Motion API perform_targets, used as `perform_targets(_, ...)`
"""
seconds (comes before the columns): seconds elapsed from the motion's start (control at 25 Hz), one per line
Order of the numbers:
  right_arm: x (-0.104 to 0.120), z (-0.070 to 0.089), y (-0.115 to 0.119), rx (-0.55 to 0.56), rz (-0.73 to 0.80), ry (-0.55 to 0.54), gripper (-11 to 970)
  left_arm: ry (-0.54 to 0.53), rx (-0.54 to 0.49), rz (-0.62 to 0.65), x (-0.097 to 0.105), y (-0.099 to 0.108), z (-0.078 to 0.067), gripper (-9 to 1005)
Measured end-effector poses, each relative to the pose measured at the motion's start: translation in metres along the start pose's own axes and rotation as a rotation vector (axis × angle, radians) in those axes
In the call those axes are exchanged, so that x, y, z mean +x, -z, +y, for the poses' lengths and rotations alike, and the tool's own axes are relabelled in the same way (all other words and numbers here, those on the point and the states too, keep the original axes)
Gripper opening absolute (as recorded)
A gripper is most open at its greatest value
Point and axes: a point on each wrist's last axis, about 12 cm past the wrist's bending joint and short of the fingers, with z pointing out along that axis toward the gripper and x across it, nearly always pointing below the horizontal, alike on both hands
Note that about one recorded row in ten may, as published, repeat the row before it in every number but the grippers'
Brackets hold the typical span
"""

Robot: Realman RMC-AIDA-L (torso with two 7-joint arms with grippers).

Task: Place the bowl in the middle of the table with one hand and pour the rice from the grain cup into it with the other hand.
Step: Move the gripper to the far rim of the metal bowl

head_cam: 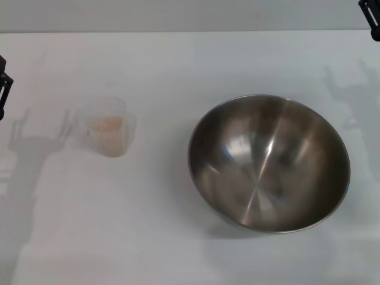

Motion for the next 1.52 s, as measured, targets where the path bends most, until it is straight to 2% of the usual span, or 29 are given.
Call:
perform_targets(1.32, -0.0011, 0.0028, -0.0012, -0.003, -0.007, -0.026, 809, -0.01, 0.013, -0.009, -0.0006, -0.0072, -0.0006, 827)
perform_targets(1.52, -0.0011, 0.0025, -0.0014, -0.003, -0.007, -0.058, 809, -0.011, 0.01, -0.006, -0.0004, -0.0055, 0.0, 827)
